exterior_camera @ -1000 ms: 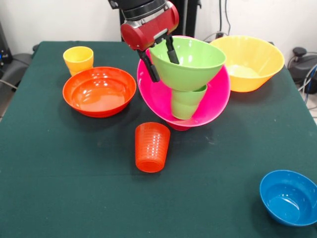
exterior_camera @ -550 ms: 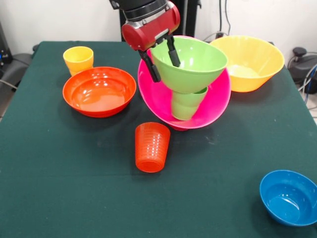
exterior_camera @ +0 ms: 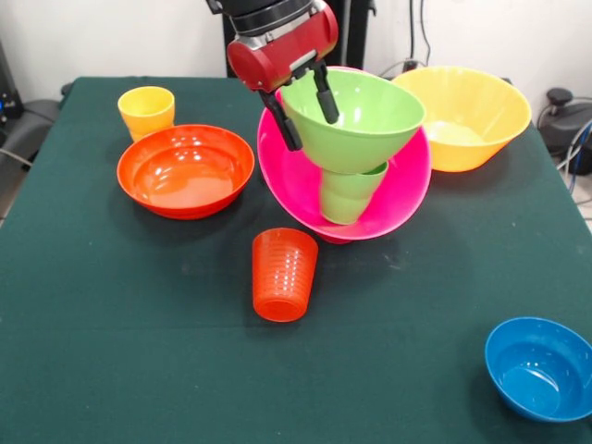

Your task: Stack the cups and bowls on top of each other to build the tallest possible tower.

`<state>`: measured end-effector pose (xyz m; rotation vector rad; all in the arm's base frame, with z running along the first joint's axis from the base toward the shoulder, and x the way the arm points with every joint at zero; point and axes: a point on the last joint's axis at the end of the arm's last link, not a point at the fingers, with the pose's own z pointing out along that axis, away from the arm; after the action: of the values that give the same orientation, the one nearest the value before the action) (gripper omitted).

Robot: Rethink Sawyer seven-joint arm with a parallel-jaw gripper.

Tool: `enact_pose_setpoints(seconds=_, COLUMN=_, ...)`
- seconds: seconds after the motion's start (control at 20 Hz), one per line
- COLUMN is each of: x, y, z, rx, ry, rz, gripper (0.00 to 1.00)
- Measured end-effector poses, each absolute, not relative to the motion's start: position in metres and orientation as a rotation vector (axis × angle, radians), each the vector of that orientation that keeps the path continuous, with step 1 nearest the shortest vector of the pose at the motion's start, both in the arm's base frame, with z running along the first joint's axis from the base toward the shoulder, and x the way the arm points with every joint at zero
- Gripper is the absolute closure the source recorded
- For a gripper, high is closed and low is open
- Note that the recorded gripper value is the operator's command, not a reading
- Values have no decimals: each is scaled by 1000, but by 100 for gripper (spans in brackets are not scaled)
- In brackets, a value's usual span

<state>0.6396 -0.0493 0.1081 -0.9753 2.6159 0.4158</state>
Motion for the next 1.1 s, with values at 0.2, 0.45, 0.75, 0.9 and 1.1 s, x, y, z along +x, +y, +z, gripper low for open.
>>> enact_pose_setpoints(seconds=0.2, x=641, y=-49, z=111, rx=-961, ry=2619, rz=424, gripper=0)
enact_pose_setpoints(seconds=0.45, x=646, y=-49, z=121, rx=-947, ry=2619, rz=418, gripper=0)
enact_pose_setpoints(seconds=0.75, x=650, y=-46, z=131, rx=-954, ry=2630, rz=412, gripper=0)
enact_pose_setpoints(seconds=0.9, x=654, y=-45, z=135, rx=-956, ry=2638, rz=417, gripper=0)
enact_pose_setpoints(seconds=1.1, x=664, y=-39, z=142, rx=-971, ry=2635, rz=402, gripper=0)
